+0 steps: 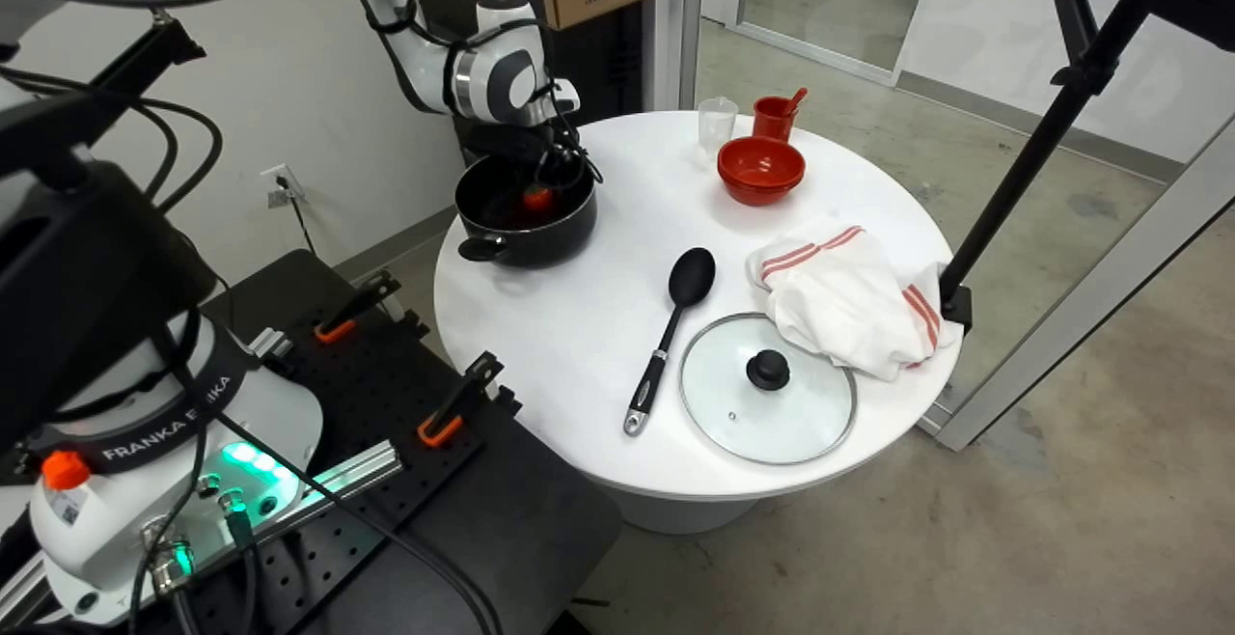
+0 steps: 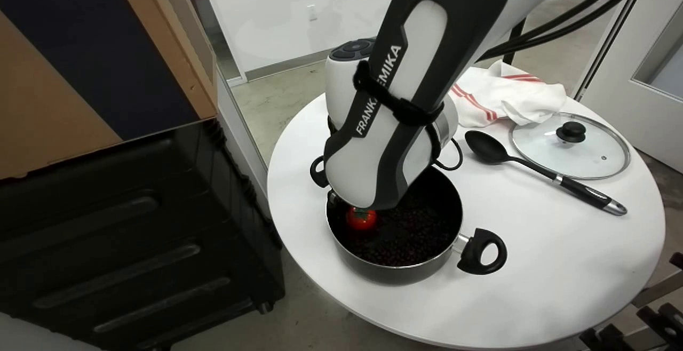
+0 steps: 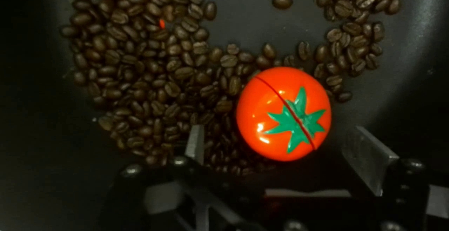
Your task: Take the tomato out of the pot and put it on the table
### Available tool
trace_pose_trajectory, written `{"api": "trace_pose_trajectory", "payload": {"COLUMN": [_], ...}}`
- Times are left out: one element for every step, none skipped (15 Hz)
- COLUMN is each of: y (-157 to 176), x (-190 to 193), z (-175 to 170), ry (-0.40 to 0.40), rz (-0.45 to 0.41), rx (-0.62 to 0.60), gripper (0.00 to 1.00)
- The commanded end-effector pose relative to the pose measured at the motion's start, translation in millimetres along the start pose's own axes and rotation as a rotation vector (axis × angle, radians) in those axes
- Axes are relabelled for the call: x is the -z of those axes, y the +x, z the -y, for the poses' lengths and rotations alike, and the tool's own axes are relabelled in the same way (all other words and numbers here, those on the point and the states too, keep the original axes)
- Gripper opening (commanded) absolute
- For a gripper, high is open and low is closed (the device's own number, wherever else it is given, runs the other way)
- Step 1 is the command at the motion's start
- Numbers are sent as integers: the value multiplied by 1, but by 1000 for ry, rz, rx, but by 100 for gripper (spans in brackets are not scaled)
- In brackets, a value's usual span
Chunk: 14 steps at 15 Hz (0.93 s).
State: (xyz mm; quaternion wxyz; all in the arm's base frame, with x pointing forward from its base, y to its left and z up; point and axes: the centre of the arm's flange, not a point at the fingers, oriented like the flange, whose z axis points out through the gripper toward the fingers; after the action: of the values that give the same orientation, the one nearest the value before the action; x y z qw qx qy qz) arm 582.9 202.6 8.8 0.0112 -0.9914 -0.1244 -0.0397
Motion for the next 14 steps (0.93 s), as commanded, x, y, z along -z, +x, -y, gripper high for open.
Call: {"api": "trace_pose_trajectory", "payload": {"y": [11, 10, 10, 9, 9, 8, 8, 8, 7, 7, 6, 5, 4, 3], "x": [-14, -16, -17, -18, -19, -20, -21, -22, -23, -23, -24, -23, -23, -22], "z": [2, 1, 0, -1, -1, -1, -2, -2, -2, -3, -3, -4, -4, -3], "ry": [-55, -68, -76, -83, -91, -95, -97, -102, -107, -113, -118, -121, -124, -123], "rz": [19, 23, 30, 34, 39, 43, 47, 49, 52, 55, 57, 63, 67, 74], "rx": [-33, -38, -44, -47, -48, -52, -61, -65, -72, -82, -88, -97, -100, -103], "gripper": [100, 100, 100, 75, 72, 67, 60, 51, 44, 35, 29, 41, 66, 66]}}
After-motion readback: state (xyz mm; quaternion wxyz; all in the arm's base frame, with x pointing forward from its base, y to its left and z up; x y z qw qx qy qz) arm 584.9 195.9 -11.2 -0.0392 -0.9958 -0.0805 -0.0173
